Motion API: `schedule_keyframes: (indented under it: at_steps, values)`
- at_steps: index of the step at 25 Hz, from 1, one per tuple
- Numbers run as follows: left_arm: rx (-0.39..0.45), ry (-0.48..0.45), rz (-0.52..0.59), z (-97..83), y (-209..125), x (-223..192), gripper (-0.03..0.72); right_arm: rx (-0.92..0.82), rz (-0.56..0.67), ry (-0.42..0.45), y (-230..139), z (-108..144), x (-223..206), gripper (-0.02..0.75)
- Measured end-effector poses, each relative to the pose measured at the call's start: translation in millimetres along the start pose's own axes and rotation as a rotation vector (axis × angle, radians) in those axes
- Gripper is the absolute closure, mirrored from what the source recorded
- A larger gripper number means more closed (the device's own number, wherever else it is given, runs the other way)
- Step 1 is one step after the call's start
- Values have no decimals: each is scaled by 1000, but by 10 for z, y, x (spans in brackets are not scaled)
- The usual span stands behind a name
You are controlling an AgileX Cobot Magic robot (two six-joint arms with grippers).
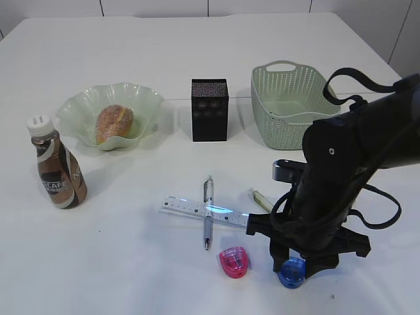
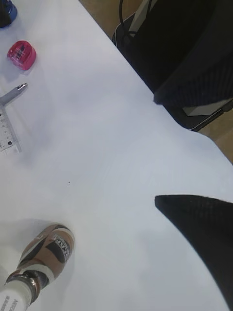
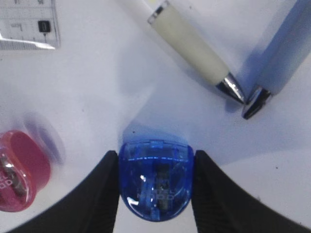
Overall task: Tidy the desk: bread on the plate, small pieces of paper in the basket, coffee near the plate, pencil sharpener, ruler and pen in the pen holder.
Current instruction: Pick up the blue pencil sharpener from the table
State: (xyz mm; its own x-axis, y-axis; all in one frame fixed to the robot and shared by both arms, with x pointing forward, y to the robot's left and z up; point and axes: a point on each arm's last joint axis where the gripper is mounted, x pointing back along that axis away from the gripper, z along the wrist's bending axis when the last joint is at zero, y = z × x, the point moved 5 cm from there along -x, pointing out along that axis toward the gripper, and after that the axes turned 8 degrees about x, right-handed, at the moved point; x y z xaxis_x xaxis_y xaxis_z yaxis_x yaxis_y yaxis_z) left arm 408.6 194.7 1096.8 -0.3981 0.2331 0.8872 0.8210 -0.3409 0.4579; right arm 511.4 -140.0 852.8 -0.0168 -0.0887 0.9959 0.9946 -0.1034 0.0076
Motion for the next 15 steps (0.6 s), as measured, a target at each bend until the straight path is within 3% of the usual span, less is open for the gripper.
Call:
schedule_keyframes:
  at_steps: [15]
  values:
    - [0,0,0,0,0,0,288,33,-2,-24,112,54,156,391]
